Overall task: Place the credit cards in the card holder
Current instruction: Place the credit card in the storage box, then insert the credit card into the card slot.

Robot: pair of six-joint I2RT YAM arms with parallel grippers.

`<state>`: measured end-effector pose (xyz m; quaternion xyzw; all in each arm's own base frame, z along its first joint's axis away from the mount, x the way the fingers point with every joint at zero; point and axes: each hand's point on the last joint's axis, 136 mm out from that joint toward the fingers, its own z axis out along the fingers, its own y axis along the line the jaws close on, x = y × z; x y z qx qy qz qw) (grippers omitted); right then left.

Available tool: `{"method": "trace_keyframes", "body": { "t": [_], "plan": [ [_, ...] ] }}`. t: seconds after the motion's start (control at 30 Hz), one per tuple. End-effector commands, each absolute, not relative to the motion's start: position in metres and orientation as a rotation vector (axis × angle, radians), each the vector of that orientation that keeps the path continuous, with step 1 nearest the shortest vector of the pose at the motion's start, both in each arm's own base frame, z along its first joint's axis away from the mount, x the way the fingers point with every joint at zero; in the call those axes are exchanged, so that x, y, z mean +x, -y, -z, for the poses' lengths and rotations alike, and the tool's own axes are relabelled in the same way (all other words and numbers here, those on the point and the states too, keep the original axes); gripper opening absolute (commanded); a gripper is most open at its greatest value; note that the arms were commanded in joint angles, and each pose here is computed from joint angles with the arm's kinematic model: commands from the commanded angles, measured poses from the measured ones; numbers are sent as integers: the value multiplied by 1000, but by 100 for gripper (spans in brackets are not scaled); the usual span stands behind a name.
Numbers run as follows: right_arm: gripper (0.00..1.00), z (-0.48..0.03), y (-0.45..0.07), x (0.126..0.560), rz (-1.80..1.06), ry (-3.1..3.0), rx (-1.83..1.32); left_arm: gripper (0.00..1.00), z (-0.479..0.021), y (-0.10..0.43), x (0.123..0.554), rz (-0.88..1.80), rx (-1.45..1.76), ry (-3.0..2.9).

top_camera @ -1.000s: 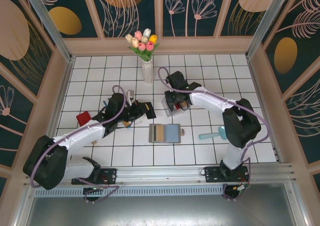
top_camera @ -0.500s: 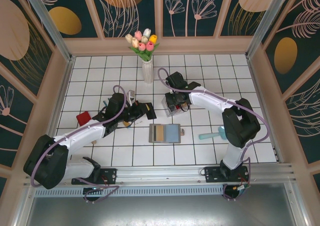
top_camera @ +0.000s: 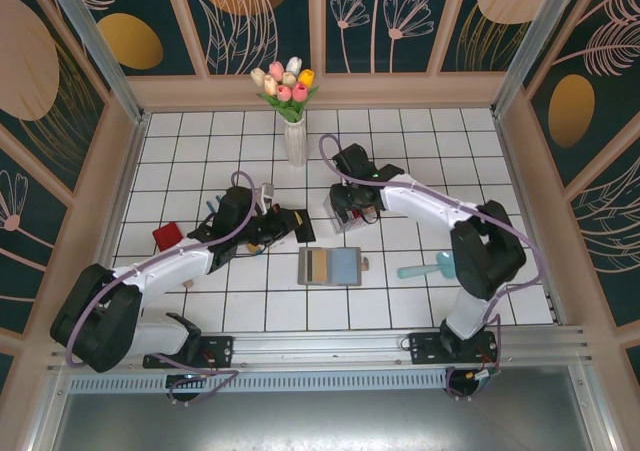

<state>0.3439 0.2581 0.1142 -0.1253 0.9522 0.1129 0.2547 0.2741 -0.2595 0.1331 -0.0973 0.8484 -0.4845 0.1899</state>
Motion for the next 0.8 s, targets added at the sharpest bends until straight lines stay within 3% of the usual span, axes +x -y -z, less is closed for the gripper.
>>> {"method": "trace_keyframes", "body": {
  "t": [0.0,0.27,0.6,0.77],
  "plan": [
    [42,-170,-265,333,-518,-2459,-238,10,-162,271,268,1508,-156,-2274],
    [44,-236,-289,274,-1224,-2257,-264,11,-213,288,263,1708,-5,-2100],
    [44,-223,-303,257,-1415,-2296,-355,12,-243,293,259,1828,49,-1984],
    [26,-224,-310,252,-1500,-2278,-389,12,-245,293,259,1849,41,-1963]
  ]
}}
